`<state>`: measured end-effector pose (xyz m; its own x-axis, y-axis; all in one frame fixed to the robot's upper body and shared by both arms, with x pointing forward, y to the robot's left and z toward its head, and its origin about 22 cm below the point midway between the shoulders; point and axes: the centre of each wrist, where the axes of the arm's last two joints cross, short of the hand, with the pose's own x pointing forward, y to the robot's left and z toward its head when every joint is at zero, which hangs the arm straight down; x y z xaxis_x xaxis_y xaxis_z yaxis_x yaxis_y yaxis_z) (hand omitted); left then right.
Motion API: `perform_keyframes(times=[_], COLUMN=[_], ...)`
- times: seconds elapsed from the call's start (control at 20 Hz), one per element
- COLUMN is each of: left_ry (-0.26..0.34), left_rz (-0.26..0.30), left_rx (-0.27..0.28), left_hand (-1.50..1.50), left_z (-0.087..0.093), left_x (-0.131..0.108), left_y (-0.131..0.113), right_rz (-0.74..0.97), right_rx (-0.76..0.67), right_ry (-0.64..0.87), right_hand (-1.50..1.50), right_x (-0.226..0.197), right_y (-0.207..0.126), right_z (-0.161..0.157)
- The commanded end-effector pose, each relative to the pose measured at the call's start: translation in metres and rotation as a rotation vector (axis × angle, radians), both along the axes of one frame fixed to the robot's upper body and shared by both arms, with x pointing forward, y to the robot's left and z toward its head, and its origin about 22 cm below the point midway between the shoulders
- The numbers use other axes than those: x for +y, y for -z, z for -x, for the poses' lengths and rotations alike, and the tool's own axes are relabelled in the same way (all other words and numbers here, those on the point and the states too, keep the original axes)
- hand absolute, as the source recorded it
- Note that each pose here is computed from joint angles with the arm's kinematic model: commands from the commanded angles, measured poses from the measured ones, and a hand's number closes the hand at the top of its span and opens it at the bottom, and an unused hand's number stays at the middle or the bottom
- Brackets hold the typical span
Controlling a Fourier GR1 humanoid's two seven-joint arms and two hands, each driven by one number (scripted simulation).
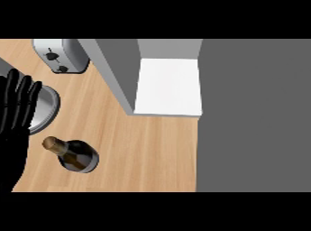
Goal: Pick up the wine, place it into the cabinet and close the cabinet
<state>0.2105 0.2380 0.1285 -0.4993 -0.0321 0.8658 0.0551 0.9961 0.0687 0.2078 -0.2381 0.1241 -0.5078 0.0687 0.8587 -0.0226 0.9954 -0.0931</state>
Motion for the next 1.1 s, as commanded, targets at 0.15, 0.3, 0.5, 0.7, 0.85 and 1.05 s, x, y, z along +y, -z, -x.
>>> perform_keyframes(times=[0.15,0.3,0.5,0.7,0.85,1.05], left_ry=[-0.481,-0.662,-0.716,-0.709,-0.732,-0.724], left_rz=[-0.069,0.12,0.198,0.228,0.217,0.215], left_rx=[0.043,0.12,0.096,0.085,0.063,0.103], left_hand=[-1.5,-1.5,-1.5,-1.5,-1.5,-1.5], left_z=[0.029,0.038,0.054,0.055,0.061,0.067], left_x=[0.012,0.01,-0.031,-0.069,-0.081,-0.095], left_y=[0.011,0.024,0.013,0.006,-0.007,-0.016], right_rz=[-0.005,0.018,0.027,0.016,0.01,0.029], right_rx=[0.026,0.1,0.09,0.085,0.1,0.114], right_ry=[0.002,-0.176,-0.228,-0.227,-0.236,-0.258], right_hand=[-1.5,-1.5,-1.5,-1.5,-1.5,-1.5], right_x=[0.001,0.01,0.012,0.018,0.02,0.025], right_y=[0.008,0.008,-0.02,-0.052,-0.069,-0.084], right_z=[0.019,0.028,0.043,0.061,0.066,0.081])
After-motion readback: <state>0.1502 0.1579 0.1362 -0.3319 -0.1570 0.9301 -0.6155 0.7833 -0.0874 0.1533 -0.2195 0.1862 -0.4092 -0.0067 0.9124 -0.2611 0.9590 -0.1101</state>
